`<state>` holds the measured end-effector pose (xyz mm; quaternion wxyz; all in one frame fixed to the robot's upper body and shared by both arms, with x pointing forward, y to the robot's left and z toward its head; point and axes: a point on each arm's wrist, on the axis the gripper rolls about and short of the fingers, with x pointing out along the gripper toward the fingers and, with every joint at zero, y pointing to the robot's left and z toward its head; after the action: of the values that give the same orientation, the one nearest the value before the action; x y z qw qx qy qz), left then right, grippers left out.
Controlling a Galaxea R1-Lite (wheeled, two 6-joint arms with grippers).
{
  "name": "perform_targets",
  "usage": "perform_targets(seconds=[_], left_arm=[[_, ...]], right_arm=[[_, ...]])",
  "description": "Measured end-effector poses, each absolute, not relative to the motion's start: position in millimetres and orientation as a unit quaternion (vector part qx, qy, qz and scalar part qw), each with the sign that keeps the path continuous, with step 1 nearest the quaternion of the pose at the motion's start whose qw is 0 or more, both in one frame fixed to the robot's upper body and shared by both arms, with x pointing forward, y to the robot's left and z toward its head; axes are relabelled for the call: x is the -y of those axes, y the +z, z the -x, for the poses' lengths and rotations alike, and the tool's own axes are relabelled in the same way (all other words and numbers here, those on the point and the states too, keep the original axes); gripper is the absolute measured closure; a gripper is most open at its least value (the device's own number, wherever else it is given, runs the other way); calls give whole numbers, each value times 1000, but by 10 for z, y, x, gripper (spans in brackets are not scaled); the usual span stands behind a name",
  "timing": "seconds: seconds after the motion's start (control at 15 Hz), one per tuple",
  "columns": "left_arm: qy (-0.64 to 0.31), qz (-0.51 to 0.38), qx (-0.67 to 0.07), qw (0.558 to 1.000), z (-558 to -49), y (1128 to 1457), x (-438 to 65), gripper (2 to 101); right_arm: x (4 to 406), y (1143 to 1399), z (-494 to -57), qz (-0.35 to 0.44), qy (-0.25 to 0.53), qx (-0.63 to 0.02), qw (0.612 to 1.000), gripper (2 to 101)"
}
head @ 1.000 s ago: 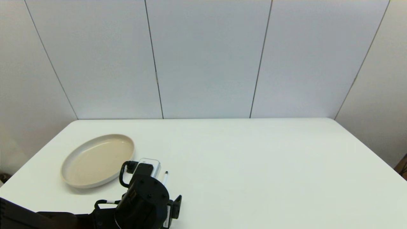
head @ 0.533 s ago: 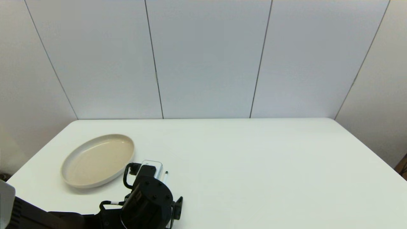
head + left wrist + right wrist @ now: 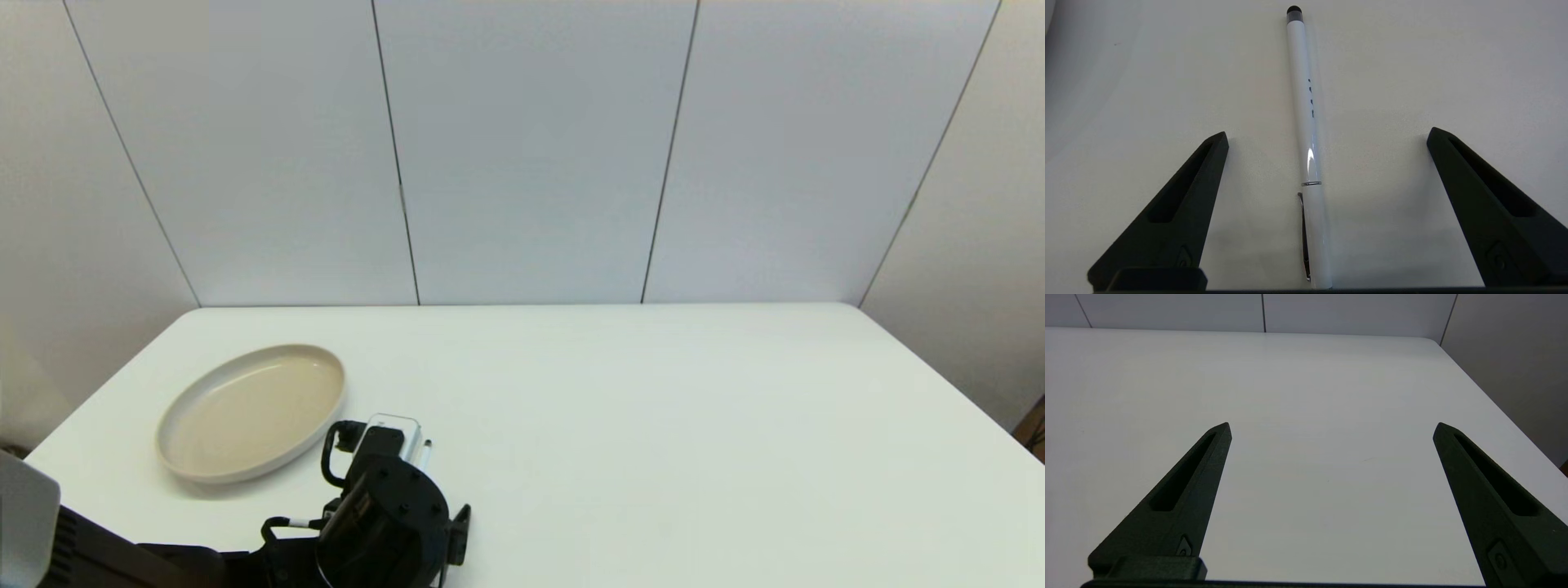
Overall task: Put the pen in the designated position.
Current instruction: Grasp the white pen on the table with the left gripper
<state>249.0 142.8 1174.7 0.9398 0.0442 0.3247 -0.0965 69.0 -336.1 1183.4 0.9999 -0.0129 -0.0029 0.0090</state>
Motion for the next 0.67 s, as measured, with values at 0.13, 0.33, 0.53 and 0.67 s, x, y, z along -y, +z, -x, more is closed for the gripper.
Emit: perform_targets(seconds=[0.13,0.33,0.53,0.67], left_arm=[[-97,-45,-326,939,-2489,11743,-1429,53],[-96,-46,-326,939,-2489,11741,-1430,109],[-96,-46,-328,939,-2485,11737,-1434,366],[-96,-47,-328,939,-2484,11736,-1435,485]], right_arm=[[3361,11834,-690,13,9,3,1000,43],[3361,11834,-690,13,9,3,1000,43],[3361,11834,-690,13,9,3,1000,43],[3361,11834,-690,13,9,3,1000,43]])
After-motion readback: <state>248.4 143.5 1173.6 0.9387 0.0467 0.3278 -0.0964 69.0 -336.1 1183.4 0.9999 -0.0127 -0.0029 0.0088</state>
